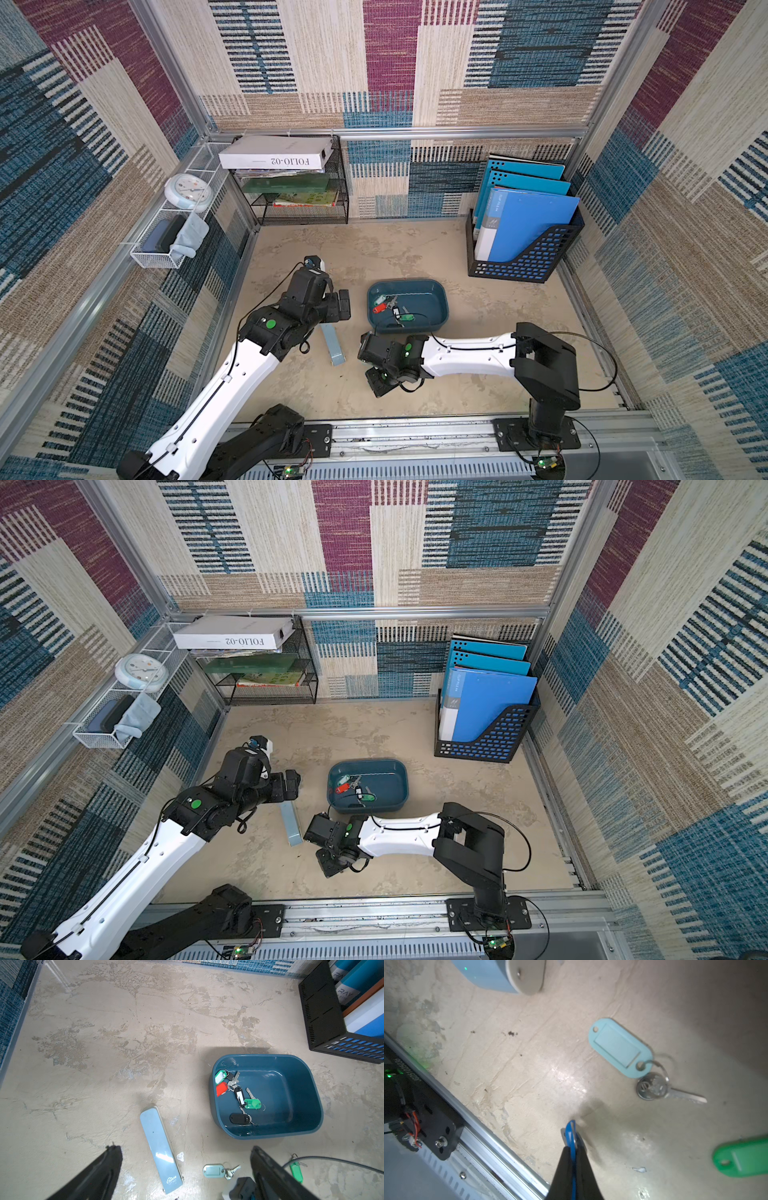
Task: Take the keys out of the storage box
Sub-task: Place the key at the center of the board, then move the key to the center of the board.
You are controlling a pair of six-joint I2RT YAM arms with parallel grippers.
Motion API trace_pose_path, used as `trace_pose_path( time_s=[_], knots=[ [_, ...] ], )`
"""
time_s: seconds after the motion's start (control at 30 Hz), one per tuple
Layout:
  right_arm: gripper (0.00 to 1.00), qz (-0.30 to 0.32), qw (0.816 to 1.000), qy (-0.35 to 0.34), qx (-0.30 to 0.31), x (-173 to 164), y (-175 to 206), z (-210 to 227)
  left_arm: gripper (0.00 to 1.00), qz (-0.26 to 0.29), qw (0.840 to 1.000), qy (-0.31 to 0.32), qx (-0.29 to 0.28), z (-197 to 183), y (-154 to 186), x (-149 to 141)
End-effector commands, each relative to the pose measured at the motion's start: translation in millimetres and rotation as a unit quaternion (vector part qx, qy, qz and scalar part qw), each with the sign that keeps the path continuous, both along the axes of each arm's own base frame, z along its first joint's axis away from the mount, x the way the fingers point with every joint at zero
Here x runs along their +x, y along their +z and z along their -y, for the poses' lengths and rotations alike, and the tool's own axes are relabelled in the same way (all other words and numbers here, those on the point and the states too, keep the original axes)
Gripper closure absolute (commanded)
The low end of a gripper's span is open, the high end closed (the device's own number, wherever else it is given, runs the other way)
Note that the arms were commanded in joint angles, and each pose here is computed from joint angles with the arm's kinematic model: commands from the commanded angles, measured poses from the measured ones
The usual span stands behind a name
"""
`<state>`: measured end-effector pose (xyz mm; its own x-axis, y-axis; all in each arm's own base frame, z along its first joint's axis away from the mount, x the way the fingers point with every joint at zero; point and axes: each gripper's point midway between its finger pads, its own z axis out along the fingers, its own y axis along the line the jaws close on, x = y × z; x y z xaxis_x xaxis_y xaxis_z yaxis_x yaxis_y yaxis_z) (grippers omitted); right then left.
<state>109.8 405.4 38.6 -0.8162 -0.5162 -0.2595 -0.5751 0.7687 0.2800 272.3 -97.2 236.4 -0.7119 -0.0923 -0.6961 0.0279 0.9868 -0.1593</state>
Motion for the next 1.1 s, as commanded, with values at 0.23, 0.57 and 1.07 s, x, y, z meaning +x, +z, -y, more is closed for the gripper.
trace_pose_path(
  time_s=[0.23, 0.57, 1.07],
  knots=[
    [0.55, 0.032, 0.999, -0.002, -0.019, 9.6, 8.8, 7.8, 0.01, 0.003, 1.000, 0.009, 0.009, -5.9, 0.2, -2.0],
    [0.62, 0.077, 0.995, -0.045, -0.053, 41.4, 12.6, 10.6, 0.01, 0.004, 1.000, 0.013, 0.012, -8.1, 1.1, -2.1],
    [0.71, 0.069, 0.992, -0.075, -0.075, 67.2, -12.1, 10.7, 0.01, 0.038, 0.998, 0.039, 0.032, -27.7, 16.8, -11.4]
  ],
)
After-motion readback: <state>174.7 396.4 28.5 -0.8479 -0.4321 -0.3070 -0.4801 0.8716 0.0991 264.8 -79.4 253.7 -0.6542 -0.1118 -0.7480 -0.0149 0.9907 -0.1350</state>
